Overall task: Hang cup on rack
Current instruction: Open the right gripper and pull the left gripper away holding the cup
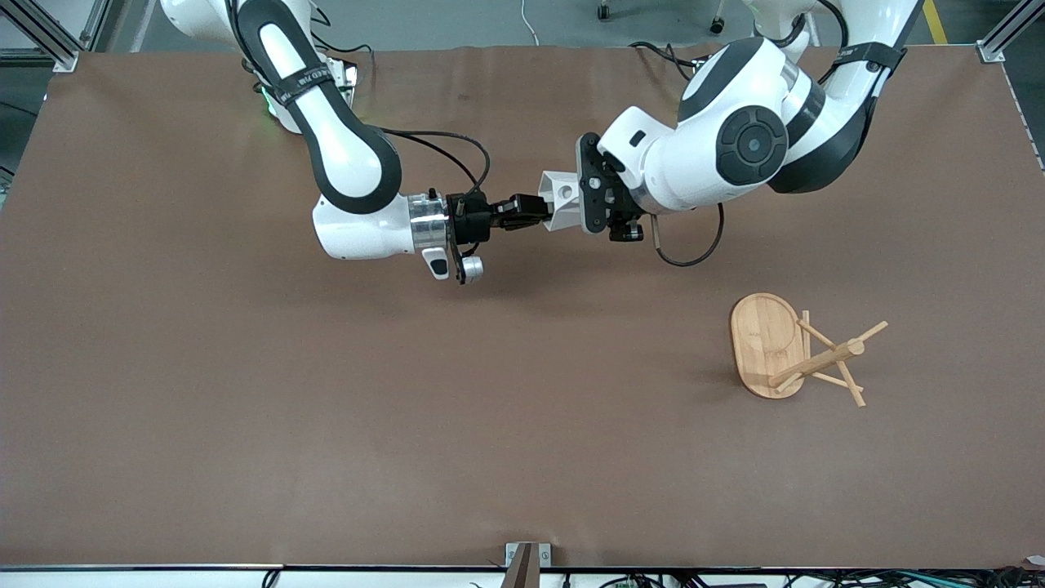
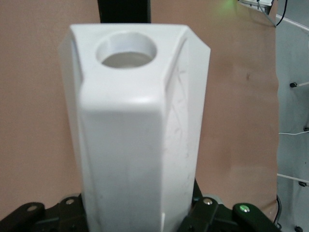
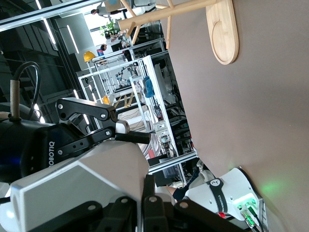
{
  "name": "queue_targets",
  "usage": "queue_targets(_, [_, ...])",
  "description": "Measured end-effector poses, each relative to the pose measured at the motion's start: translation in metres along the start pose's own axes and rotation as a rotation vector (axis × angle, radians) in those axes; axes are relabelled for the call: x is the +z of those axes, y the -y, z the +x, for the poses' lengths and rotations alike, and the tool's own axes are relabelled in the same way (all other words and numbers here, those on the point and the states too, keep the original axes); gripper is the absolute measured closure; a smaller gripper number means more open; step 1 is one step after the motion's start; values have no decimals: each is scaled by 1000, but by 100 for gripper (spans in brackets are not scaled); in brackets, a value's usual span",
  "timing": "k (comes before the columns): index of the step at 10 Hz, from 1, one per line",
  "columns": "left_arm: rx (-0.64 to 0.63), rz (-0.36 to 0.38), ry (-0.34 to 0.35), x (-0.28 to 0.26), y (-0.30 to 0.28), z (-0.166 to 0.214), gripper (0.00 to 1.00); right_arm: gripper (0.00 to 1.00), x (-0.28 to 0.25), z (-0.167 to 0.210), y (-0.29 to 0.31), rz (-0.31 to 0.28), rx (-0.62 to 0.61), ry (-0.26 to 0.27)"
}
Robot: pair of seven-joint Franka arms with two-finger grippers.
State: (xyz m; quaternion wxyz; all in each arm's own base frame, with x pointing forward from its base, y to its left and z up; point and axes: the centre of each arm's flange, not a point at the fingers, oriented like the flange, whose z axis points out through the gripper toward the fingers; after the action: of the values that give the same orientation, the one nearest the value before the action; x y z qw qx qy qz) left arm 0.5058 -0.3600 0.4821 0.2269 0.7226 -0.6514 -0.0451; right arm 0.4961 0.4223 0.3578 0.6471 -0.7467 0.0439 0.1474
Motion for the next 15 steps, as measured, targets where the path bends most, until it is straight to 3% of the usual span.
queue_targets(1, [9, 4, -5, -1, 2, -1, 34, 95, 0, 0, 0, 1, 4, -1])
queue_targets(12, [33, 15, -1, -2, 3, -2, 34, 94, 1, 0, 1, -1, 4, -8])
queue_targets(13, [50, 19, -4, -2, 2, 0, 34, 84, 3, -1, 1, -2, 4, -5])
queue_targets(15, [61, 23, -7, -2, 1, 2, 34, 53, 7, -3, 0, -9, 3, -10])
